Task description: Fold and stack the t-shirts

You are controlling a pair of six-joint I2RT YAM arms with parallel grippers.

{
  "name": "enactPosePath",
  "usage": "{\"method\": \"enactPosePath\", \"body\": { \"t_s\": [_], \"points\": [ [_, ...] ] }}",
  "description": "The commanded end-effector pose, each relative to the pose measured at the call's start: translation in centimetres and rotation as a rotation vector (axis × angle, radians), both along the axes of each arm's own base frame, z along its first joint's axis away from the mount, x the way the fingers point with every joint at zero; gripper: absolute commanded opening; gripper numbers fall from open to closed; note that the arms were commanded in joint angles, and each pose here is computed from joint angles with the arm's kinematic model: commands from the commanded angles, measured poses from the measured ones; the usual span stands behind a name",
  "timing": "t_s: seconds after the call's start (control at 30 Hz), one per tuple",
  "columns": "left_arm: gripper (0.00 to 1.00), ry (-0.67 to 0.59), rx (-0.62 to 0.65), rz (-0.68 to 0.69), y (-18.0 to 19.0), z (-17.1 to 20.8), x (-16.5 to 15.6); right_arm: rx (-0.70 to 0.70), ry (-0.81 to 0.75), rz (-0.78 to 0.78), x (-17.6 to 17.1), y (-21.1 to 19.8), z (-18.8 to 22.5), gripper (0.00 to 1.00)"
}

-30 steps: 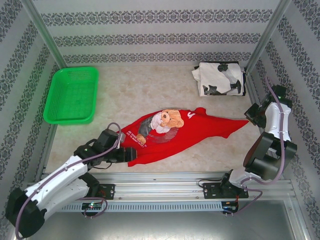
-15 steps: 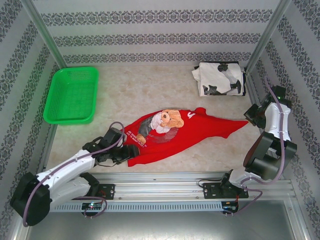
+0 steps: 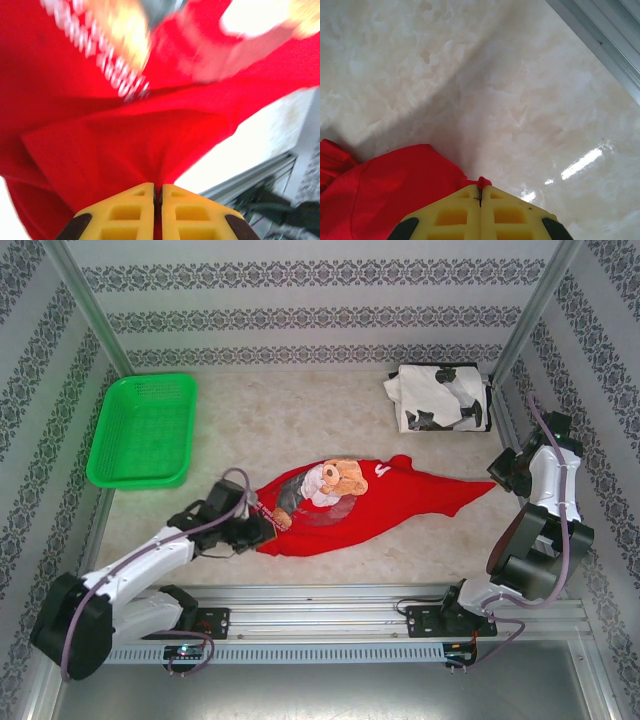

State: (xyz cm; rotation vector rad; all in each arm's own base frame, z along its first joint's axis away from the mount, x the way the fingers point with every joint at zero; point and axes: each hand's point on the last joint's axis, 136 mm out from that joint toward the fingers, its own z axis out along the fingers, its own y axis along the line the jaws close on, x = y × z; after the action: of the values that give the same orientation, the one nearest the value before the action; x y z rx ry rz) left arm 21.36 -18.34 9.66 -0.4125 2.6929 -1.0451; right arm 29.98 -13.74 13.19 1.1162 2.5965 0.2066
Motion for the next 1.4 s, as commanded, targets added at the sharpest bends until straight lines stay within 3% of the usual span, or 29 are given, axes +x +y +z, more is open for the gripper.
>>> {"method": "enactPosePath", "body": {
  "t_s": [0.0,0.2,0.53,0.67,0.83,0.9,1.0,1.2,1.37],
  "points": [
    [0.05,-0.108,0.082,0.046,3.8,3.6,2.0,0.020,-0.054,-0.011,0.3,0.3,1.1,0.00],
    [0.04,-0.281,0.167,0.063,8.0,9.9,7.3,0.049,-0.154,-0.024,1.3,1.1,3.6,0.00],
    [0.06,-0.735,0.165,0.086,10.3,29.5,19.8,0.170,-0.540,0.039,7.6,2.7,15.3,0.00],
    [0.06,-0.895,0.162,0.106,10.4,37.4,21.8,0.304,-0.729,0.081,11.5,3.9,21.2,0.00],
    [0.06,-1.022,0.184,0.120,10.7,43.0,22.1,0.287,-0.883,0.113,12.5,3.8,28.4,0.00],
    [0.06,-1.039,0.200,0.119,10.8,42.8,21.6,0.281,-0.891,0.123,12.1,4.3,29.1,0.00],
    [0.07,-0.990,0.204,0.140,11.1,38.7,20.3,0.250,-0.833,0.112,10.9,4.9,26.8,0.00],
    [0.08,-0.732,0.145,0.279,12.0,22.4,14.0,0.232,-0.636,0.081,7.9,6.1,16.7,0.00],
    [0.10,-0.495,0.151,0.348,12.0,10.2,6.7,0.202,-0.410,-0.030,3.6,5.7,6.8,0.00]
  ]
}}
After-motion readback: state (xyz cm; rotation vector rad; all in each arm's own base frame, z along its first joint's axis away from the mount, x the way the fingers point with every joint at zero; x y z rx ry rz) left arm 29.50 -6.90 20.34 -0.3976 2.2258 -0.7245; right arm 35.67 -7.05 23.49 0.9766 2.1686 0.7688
